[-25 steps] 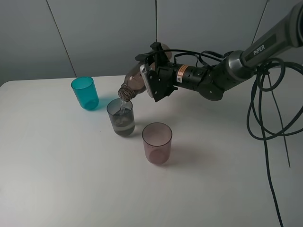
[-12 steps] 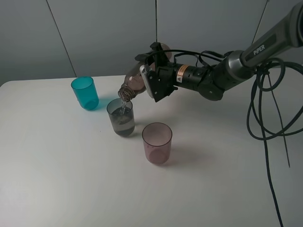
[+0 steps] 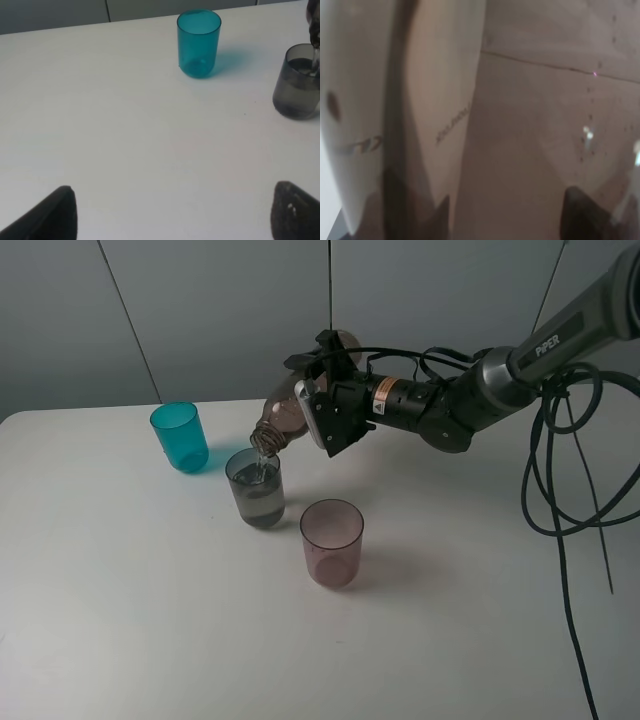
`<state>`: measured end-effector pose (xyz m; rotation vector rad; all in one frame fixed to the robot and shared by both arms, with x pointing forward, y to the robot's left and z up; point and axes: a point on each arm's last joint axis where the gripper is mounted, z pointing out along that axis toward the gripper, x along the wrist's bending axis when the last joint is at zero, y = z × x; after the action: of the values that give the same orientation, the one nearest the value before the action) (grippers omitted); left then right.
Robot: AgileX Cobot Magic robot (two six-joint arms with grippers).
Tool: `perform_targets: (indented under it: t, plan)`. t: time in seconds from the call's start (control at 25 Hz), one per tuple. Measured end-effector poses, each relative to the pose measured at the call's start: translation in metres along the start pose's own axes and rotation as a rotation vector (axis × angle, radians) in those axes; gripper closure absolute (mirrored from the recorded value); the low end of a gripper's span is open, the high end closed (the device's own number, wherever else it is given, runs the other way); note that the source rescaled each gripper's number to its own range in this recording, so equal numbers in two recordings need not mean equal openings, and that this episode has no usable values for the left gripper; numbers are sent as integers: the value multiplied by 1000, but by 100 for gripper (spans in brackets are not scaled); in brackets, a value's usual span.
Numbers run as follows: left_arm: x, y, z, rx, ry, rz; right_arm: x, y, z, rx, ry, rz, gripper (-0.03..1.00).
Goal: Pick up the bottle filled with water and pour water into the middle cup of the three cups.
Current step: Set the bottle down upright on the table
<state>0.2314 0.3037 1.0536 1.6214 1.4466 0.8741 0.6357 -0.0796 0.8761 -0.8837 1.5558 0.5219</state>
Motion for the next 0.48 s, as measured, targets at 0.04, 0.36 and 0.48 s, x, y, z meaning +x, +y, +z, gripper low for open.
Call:
perform_targets:
  t: [0.04, 0.36, 0.48]
  plan:
    - [0, 0, 0, 0, 0, 0, 0, 0, 0, 0, 0, -2, 96]
    - [0, 0, 0, 0, 0, 0, 0, 0, 0, 0, -2, -19, 96]
    - [0, 0, 0, 0, 0, 0, 0, 0, 0, 0, -2, -26, 96]
